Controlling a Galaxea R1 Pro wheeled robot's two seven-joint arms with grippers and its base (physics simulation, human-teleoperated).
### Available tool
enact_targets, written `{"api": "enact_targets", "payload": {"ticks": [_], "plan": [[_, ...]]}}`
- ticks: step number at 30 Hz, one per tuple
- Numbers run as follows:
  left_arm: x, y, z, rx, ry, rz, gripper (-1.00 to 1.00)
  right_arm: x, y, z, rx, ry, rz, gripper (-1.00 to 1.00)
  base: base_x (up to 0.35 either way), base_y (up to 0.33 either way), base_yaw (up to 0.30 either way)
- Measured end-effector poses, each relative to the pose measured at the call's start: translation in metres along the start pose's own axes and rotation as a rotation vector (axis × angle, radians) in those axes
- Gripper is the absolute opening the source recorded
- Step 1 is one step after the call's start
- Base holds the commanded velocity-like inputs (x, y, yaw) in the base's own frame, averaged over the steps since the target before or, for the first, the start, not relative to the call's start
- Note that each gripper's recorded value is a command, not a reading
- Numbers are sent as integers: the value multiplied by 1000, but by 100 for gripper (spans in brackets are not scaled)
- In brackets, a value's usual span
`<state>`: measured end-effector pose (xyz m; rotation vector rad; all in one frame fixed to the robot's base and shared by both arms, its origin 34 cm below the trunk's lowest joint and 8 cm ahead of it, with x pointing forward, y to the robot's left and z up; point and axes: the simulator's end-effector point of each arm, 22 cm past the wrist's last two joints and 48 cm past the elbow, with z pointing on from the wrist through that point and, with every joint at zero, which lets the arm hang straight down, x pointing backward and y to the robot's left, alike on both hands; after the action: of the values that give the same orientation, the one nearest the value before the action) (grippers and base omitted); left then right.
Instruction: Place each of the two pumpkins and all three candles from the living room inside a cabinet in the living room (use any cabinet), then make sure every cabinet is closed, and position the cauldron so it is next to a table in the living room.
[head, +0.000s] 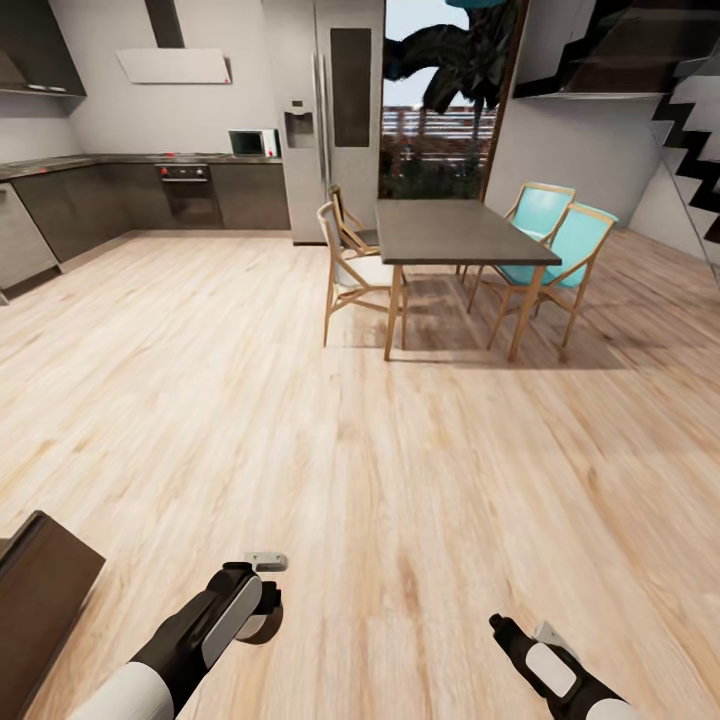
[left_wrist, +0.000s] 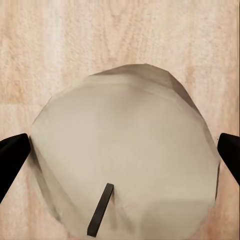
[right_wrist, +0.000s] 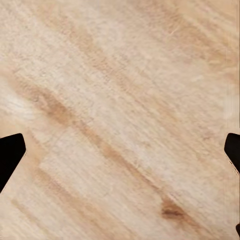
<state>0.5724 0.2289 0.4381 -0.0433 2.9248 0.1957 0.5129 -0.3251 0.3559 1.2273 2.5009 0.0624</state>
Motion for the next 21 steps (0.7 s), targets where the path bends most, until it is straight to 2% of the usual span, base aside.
{"api": "enact_targets", "payload": {"ticks": [14,21], "plan": [[0,0,0,2,1,-3,-100,0,-1,0,5,-1,-1,100,38,-36,0],[0,-1,0,4,1,-4,-100,0,-1,0,5,-1,-2,100,0,-132,0]]}}
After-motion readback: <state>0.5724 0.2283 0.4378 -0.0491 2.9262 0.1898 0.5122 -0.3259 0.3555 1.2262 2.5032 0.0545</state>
